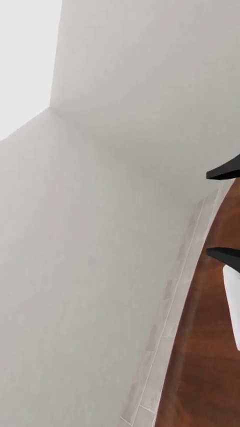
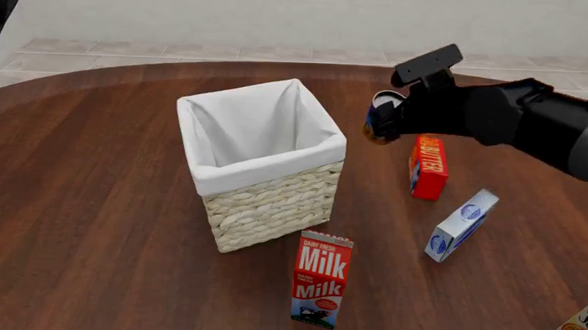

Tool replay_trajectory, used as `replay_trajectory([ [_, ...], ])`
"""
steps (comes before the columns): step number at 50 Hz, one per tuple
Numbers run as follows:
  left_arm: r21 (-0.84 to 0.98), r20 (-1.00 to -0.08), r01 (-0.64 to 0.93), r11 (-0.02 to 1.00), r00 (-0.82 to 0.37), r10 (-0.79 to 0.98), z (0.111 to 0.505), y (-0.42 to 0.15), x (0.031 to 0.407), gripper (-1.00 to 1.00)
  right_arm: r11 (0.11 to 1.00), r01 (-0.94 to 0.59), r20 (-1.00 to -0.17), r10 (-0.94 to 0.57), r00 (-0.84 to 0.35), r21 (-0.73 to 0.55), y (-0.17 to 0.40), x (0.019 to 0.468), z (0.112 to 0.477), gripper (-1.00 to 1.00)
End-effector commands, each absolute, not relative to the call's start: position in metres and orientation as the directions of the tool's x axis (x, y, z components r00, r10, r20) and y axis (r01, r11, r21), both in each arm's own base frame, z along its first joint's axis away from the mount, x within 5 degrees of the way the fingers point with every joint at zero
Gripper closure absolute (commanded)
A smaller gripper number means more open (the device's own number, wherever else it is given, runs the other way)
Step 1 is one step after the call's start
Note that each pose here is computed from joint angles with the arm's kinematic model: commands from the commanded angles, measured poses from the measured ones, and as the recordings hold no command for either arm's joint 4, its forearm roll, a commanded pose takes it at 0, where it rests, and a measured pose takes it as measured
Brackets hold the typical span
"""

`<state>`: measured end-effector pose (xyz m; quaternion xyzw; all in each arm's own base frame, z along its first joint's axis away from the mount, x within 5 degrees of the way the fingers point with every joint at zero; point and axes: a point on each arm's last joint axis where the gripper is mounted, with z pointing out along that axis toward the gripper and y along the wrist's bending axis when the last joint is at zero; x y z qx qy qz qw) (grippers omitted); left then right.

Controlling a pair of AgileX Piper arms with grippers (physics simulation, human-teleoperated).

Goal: Pick up the alphabet soup and the tomato sauce, and put them in the basket.

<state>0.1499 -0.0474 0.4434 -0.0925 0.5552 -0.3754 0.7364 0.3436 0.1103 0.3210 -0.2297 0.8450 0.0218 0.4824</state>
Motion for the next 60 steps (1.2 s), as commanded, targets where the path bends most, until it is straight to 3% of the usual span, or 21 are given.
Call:
replay_trajectory([
  [1, -0.556, -0.746, 0.449, 0.7, 0.1, -0.658, 0.442, -0.047, 0.151, -1.0, 0.898, -0.4, -0.852, -0.349, -0.39, -0.184, 0.109, 0.336, 0.345, 1.0],
  [47, -0.561, -0.743, 0.445, 0.698, 0.1, -0.661, 0.44, -0.047, 0.151, -1.0, 0.866, -0.444, -0.904, -0.358, -0.234, -0.227, 0.125, 0.311, 0.413, 1.0],
  [60, -0.564, -0.741, 0.443, 0.697, 0.101, -0.664, 0.438, -0.046, 0.151, -1.0, 0.836, -0.502, -0.907, -0.366, -0.209, -0.221, 0.147, 0.301, 0.41, 1.0],
])
